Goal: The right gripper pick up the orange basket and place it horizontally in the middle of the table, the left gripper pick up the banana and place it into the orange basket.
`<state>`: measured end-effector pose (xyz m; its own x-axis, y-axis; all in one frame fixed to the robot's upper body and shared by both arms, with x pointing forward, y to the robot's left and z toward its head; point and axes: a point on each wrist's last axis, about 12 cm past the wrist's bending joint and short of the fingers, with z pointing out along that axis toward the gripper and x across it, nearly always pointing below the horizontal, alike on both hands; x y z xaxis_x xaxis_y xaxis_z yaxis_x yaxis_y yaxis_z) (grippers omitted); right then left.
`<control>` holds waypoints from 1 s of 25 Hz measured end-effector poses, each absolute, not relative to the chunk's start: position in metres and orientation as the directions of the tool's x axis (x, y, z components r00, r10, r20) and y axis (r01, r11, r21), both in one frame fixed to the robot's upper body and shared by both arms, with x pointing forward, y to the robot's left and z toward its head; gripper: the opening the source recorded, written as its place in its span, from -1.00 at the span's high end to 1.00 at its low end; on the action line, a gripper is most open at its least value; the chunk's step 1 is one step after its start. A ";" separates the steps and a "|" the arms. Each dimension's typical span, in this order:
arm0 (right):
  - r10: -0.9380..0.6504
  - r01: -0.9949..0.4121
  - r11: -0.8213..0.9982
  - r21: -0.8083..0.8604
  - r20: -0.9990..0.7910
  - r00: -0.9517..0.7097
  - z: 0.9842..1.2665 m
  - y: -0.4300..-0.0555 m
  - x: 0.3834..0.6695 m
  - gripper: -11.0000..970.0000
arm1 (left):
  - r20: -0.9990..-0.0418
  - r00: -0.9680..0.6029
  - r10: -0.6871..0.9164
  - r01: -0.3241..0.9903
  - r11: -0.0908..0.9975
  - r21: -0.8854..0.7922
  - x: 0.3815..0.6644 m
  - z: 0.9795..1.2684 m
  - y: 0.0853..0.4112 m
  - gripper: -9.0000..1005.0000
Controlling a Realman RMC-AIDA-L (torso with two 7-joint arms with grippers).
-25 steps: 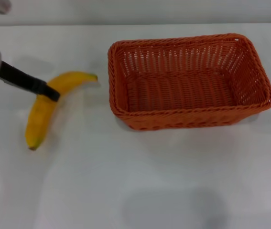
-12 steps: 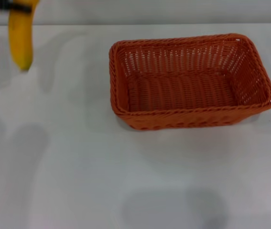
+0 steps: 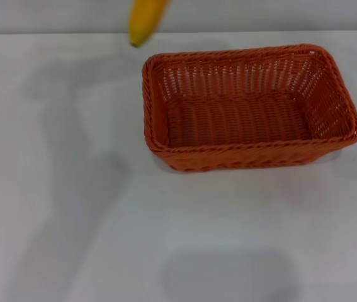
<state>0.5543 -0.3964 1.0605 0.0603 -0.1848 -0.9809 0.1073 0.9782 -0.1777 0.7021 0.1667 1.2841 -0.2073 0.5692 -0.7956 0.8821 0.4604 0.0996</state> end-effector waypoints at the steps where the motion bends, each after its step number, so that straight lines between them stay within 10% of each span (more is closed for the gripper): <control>1: -0.182 0.106 0.979 -0.175 -0.982 0.059 1.060 -0.396 0.554 -0.49 | -0.787 -0.194 0.586 0.892 0.440 0.108 0.702 1.283 0.156 -0.02; 10: -0.176 0.104 0.980 -0.168 -0.982 0.067 1.058 -0.395 0.549 -0.49 | -0.628 -0.080 0.774 0.968 0.210 0.135 0.687 1.237 0.075 -0.02; 21: -0.174 0.112 0.980 -0.165 -0.982 0.078 1.057 -0.397 0.545 -0.49 | -0.695 -0.084 0.714 0.961 0.243 0.133 0.689 1.228 0.079 -0.04; 25: -0.175 0.112 0.980 -0.166 -0.981 0.079 1.058 -0.398 0.545 -0.49 | -0.742 -0.109 0.661 0.945 0.301 0.129 0.693 1.229 0.092 -0.32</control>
